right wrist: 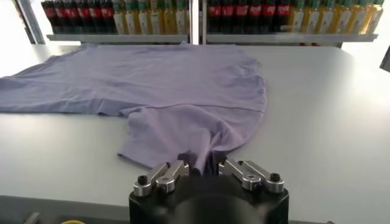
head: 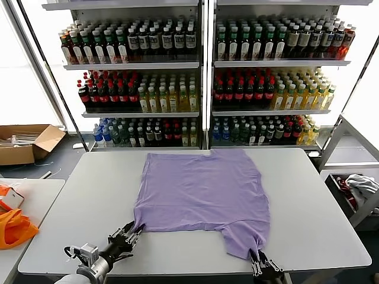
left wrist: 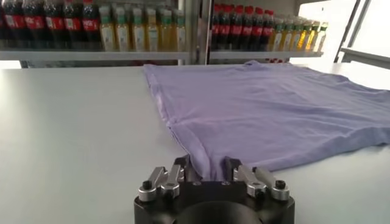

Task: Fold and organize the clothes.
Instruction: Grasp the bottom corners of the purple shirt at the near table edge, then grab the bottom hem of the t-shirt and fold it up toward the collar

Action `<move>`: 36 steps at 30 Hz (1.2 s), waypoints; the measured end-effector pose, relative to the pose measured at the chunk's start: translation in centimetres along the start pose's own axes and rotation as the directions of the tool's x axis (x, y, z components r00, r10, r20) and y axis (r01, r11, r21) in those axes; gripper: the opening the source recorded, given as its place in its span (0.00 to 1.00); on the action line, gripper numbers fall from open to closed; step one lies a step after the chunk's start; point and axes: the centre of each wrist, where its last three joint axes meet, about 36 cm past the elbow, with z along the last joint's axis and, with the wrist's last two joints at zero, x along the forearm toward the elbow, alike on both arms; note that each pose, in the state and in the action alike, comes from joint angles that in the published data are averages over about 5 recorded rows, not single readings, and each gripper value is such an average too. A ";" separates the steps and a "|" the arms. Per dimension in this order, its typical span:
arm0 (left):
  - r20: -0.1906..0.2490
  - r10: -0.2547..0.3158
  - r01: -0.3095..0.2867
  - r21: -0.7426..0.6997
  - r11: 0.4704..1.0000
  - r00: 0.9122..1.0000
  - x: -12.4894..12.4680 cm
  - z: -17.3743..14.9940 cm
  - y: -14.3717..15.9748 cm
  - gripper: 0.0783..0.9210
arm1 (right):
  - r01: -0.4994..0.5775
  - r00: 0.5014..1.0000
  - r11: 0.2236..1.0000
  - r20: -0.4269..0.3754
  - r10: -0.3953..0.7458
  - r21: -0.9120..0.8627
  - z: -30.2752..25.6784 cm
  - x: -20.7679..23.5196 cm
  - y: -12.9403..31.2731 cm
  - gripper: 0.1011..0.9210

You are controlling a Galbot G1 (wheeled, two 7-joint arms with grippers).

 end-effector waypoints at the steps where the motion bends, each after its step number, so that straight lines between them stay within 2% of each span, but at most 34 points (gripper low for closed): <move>1: 0.000 0.002 -0.002 0.002 1.000 1.000 0.0 0.0 -0.1 0.19 | 0.003 1.000 1.000 0.006 -0.003 -0.001 -0.1 0.0 -0.1 0.02; 5: 0.000 0.011 -0.011 0.014 1.000 1.000 0.4 -0.1 -0.6 0.06 | 0.015 0.999 1.000 0.035 -0.015 -0.003 -0.5 0.3 -0.6 0.02; 8: 0.002 0.018 -0.018 0.018 1.000 1.000 0.8 -0.4 -1.0 0.01 | 0.028 0.998 1.000 0.060 -0.028 -0.002 -0.8 0.7 -0.8 0.02; 21: 0.053 0.003 -0.003 -0.002 1.000 0.999 3.6 -2.7 -2.1 0.01 | 0.090 0.990 0.996 0.108 -0.092 0.017 -1.4 4.0 -0.9 0.02; 28: 0.053 -0.004 0.005 -0.030 1.000 0.999 5.7 -3.7 -2.2 0.01 | 0.114 0.985 0.993 0.129 -0.114 0.009 -1.4 5.9 -0.5 0.02; 36: 0.042 -0.008 0.010 -0.052 0.999 0.999 7.0 -4.6 -2.1 0.01 | 0.100 0.974 0.995 0.204 -0.098 0.000 -1.7 5.5 -0.6 0.02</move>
